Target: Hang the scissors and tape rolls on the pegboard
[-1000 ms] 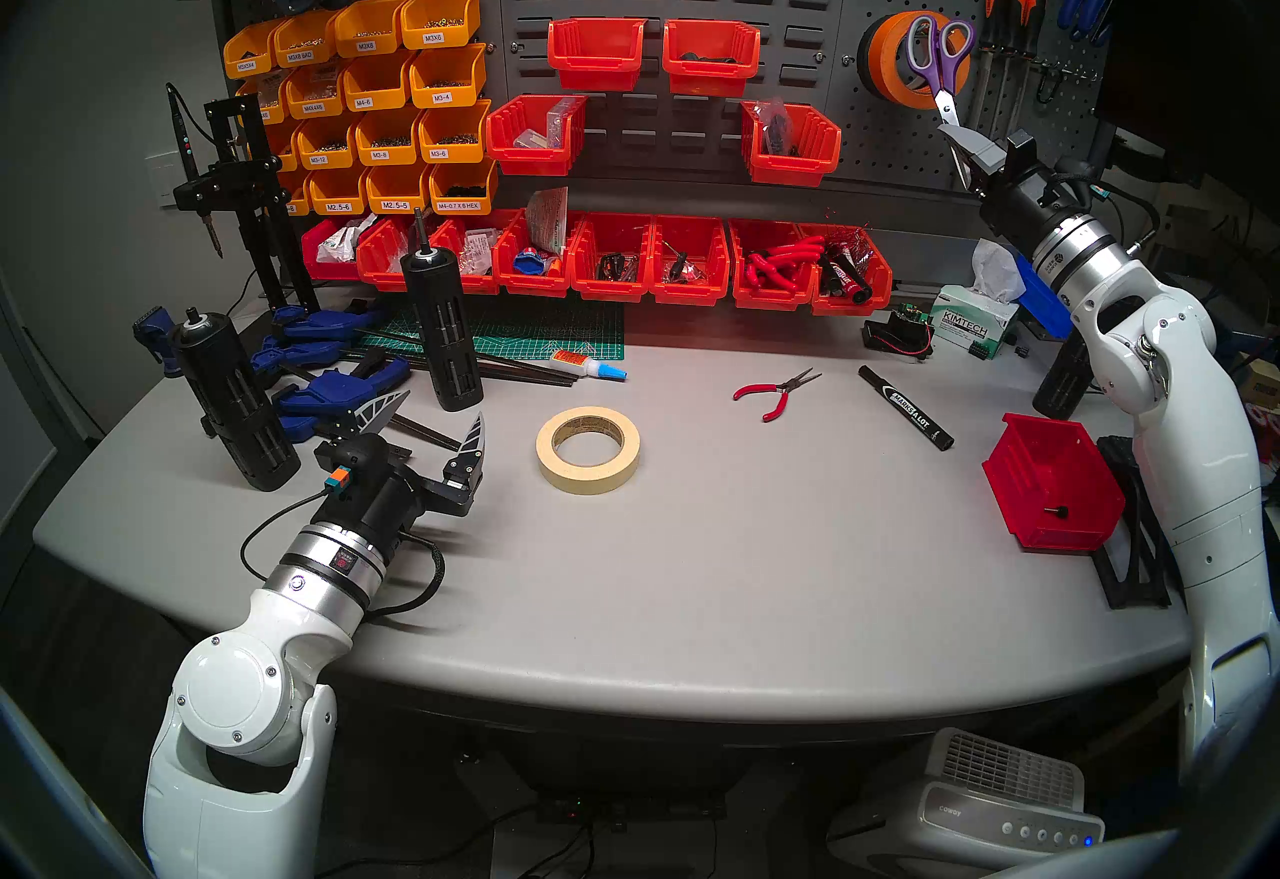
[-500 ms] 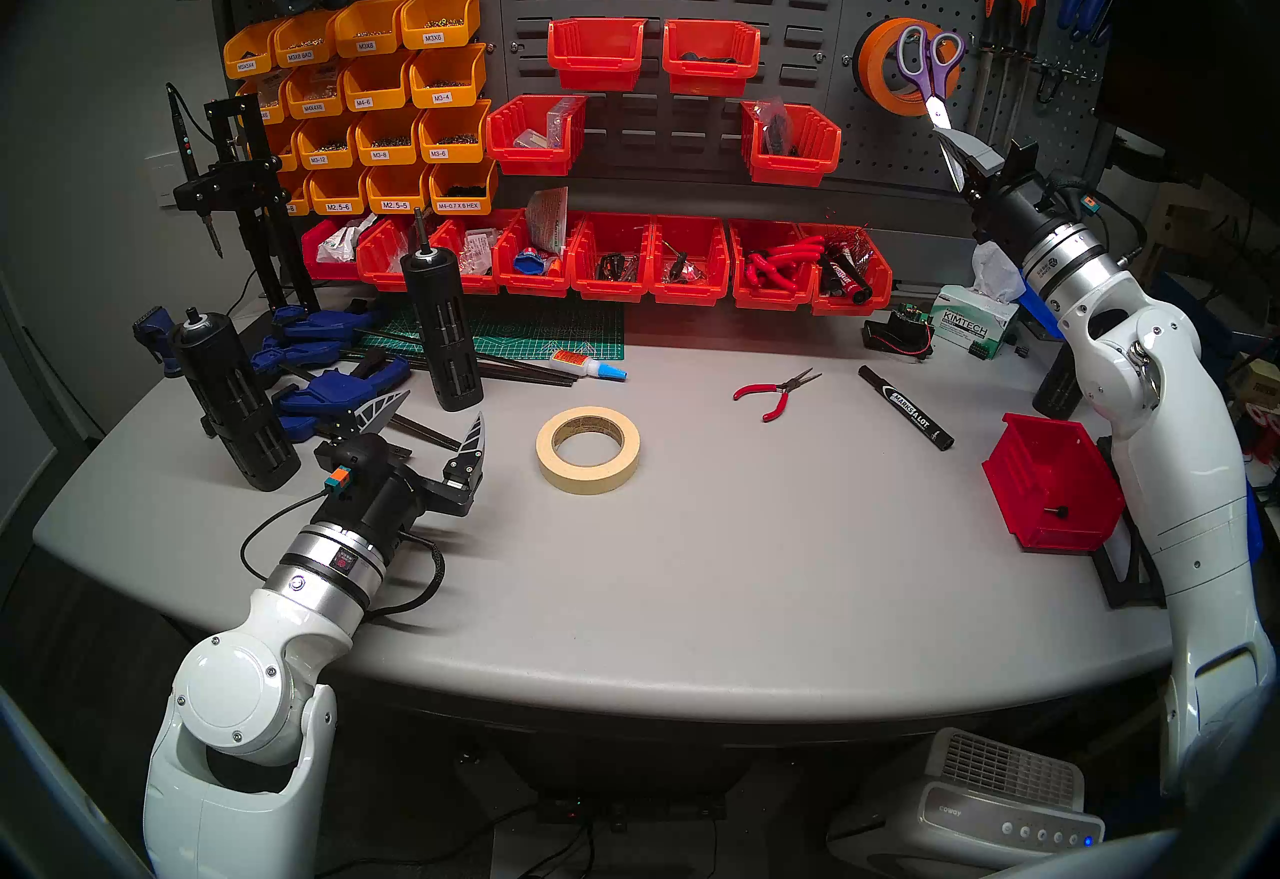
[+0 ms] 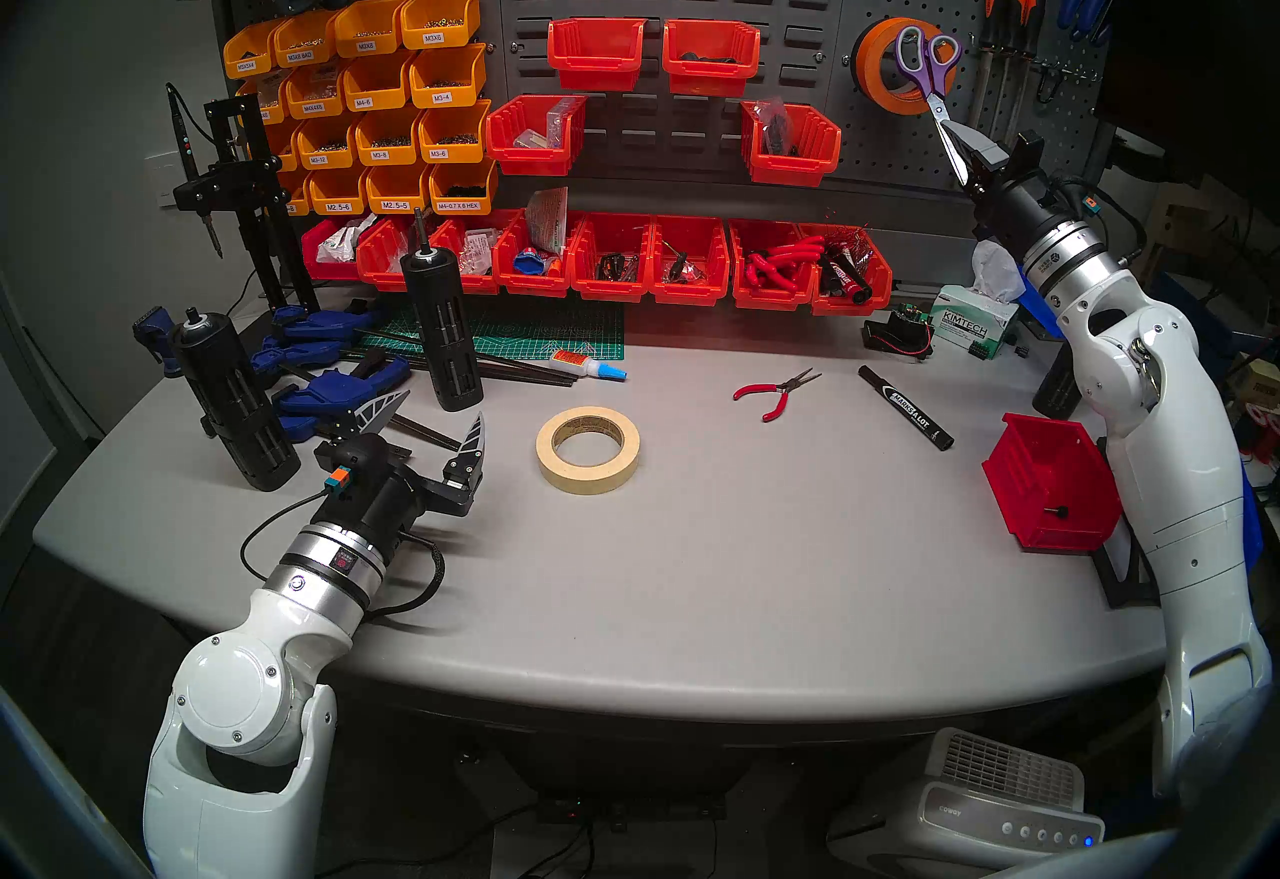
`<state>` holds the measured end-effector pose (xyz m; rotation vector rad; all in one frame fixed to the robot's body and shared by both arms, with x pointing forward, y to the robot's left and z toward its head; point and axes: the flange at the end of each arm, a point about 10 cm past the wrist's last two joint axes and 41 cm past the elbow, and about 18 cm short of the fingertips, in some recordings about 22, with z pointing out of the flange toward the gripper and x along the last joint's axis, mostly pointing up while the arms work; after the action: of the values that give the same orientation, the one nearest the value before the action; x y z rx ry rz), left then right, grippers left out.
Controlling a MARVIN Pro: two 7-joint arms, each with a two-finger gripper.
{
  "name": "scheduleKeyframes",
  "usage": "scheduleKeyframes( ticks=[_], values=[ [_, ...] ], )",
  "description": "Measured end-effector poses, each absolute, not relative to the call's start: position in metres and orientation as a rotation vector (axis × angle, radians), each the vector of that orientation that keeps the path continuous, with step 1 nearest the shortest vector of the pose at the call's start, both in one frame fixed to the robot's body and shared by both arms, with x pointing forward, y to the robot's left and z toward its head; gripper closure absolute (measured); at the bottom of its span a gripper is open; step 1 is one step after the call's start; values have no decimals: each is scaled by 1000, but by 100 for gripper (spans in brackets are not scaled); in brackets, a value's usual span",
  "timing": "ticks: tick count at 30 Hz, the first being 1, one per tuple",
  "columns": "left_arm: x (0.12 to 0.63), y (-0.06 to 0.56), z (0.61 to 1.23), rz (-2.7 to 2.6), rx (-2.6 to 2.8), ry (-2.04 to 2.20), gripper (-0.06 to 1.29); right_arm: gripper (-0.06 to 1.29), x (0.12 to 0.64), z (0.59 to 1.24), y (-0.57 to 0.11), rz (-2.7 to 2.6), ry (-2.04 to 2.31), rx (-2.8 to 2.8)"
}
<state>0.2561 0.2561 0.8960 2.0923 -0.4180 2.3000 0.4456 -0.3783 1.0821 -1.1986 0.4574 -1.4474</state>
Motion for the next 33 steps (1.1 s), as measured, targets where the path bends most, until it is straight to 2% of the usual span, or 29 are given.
scheduleKeyframes(
  ticks=[16, 25, 33],
  values=[
    [256, 256, 896, 2300, 2092, -418, 0, 126, 446, 1084, -372, -1460, 474, -1242],
    [256, 256, 896, 2300, 2092, -418, 0, 121, 448, 1083, -372, -1474, 493, -1266],
    [256, 256, 896, 2300, 2092, -418, 0, 110, 450, 1079, -374, -1477, 520, -1286]
  ],
)
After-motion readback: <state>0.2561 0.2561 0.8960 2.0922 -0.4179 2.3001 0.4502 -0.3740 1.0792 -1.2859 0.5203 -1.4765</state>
